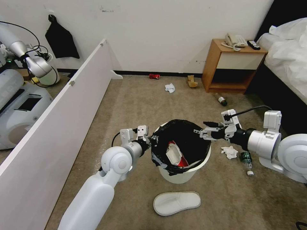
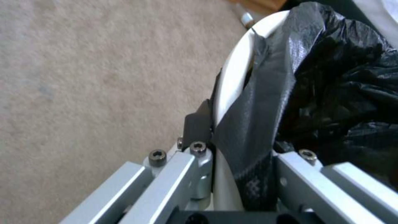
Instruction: Pick up the trash bin and place the garbage on the floor into it.
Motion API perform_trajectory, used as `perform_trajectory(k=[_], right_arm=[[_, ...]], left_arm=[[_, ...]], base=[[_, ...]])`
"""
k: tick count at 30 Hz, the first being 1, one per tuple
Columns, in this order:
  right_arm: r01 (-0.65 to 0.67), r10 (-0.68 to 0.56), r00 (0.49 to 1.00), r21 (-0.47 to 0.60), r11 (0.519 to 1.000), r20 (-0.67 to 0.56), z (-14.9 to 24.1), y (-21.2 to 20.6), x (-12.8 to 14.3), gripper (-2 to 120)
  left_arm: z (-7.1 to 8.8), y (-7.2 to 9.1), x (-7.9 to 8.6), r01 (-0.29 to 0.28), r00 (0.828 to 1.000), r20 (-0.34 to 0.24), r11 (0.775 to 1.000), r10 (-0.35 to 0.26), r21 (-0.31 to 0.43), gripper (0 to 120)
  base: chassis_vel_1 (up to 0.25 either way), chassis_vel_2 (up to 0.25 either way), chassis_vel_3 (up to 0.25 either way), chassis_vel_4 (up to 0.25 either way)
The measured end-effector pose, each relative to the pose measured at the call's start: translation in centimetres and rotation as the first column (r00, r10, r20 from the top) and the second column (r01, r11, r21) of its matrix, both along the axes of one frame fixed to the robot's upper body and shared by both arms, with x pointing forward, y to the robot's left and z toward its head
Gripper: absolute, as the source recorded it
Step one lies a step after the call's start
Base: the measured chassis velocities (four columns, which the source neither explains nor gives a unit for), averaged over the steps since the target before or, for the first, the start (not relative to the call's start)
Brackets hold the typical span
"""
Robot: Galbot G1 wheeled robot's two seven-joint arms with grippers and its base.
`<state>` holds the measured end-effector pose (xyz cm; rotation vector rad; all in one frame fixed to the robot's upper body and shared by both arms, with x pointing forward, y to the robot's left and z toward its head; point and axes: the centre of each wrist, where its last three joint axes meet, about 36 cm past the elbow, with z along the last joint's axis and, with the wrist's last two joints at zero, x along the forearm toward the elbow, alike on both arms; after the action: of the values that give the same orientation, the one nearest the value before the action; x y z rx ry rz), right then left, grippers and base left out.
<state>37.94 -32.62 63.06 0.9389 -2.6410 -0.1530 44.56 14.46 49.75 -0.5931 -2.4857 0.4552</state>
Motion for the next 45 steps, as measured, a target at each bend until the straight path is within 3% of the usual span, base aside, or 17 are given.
perform_trajectory(k=[1,4,10,15,25,33,41,45], right_arm=[[-0.025,0.025,0.996,0.005,1.000,0.089,0.6,-0.2,0.0,100],[-0.030,0.024,0.982,0.031,0.999,0.189,1.8,-0.4,0.0,100],[-0.017,0.003,0.962,0.049,0.999,0.273,2.5,-1.0,0.2,100],[0.052,-0.071,0.942,0.066,0.996,0.327,2.3,-2.5,0.5,100],[0.139,-0.155,0.927,0.070,0.988,0.340,0.5,-4.4,1.0,100],[0.163,-0.178,0.934,0.075,0.984,0.311,-1.5,-4.4,1.3,100],[0.152,-0.136,0.968,-0.064,0.986,0.209,-6.8,-3.6,1.5,100],[0.092,-0.058,0.984,-0.198,0.976,0.169,-11.2,-4.8,1.6,100]], left_arm=[[0.3,0.5,0.2,-0.017,1.000,0.006,1.000,0.017,-0.004,4],[0.9,1.4,0.5,-0.045,0.999,0.015,0.999,0.045,-0.013,4],[1.5,2.8,0.3,-0.077,0.997,0.023,0.997,0.078,-0.019,4],[2.4,5.4,0.2,-0.139,0.989,0.037,0.990,0.140,-0.024,4],[3.2,7.5,-0.1,-0.196,0.979,0.048,0.980,0.198,-0.044,4],[2.6,7.6,-0.8,-0.203,0.978,0.035,0.978,0.205,-0.037,4],[3.0,8.6,-1.1,-0.223,0.973,0.048,0.974,0.225,-0.030,4],[3.1,9.0,-1.4,-0.231,0.971,0.051,0.973,0.232,-0.030,4]], base=[[0.000,0.000,0.000,0.000],[0.000,0.000,0.000,0.000],[0.000,0.000,0.000,0.000],[0.000,0.000,0.000,0.000],[0.000,0.000,0.000,0.000],[0.000,0.000,0.000,0.000],[0.000,0.000,0.000,0.000],[0.000,0.000,0.000,0.000]])
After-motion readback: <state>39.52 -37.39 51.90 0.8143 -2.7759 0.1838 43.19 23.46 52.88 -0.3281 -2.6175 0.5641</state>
